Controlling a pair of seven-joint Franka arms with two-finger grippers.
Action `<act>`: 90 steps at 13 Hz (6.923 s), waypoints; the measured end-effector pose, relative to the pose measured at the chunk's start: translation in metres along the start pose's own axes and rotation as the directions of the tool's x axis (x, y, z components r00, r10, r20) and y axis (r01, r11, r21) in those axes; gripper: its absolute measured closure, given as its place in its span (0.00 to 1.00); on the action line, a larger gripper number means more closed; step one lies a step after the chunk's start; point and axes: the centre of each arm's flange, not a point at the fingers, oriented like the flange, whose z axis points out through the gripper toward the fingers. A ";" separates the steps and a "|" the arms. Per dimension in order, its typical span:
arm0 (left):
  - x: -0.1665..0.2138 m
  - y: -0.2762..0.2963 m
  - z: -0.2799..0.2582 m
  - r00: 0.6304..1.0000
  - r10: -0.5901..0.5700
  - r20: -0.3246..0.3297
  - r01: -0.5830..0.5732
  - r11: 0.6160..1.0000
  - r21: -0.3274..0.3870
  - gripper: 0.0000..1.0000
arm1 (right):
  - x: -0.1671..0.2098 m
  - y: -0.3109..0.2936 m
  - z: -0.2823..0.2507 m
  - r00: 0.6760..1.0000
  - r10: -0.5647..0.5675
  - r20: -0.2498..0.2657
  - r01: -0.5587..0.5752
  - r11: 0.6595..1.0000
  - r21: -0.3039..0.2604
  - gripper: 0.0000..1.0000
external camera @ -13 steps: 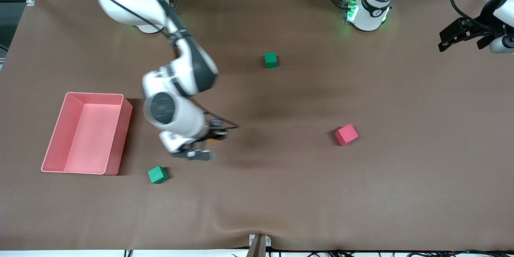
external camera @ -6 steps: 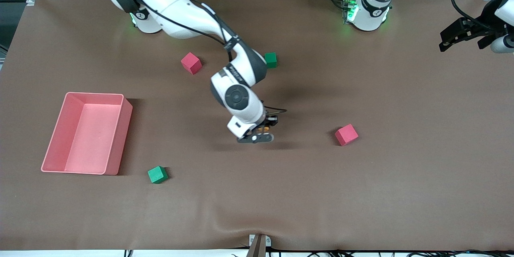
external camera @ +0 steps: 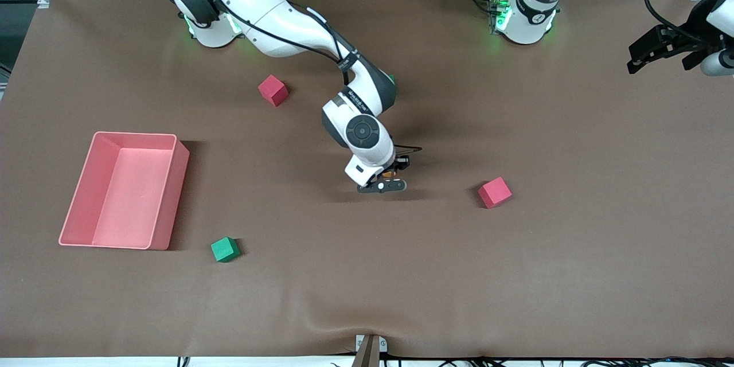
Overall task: Place and upright button with both arms
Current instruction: 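Set the button down with the right gripper while the left gripper reaches it, then lower the left gripper over the button and grasp it, then lift the button with the left gripper and turn it cap up, then carry the button toward the pink cube and set it upright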
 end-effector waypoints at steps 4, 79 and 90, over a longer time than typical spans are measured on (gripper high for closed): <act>0.000 0.000 0.000 1.000 0.001 0.000 -0.001 1.000 0.000 0.00 | 0.018 0.008 -0.019 0.999 0.032 -0.023 -0.032 0.999 0.009 0.18; 0.014 0.477 0.445 0.985 -0.060 0.161 0.068 0.997 -0.040 0.58 | -0.052 0.470 -0.569 0.980 0.187 -0.072 -0.196 0.968 -0.157 0.00; -0.066 0.565 0.447 0.945 -0.210 -0.250 0.203 0.978 -0.054 0.58 | -0.052 0.471 -0.569 0.980 0.189 -0.066 -0.197 0.968 -0.157 0.00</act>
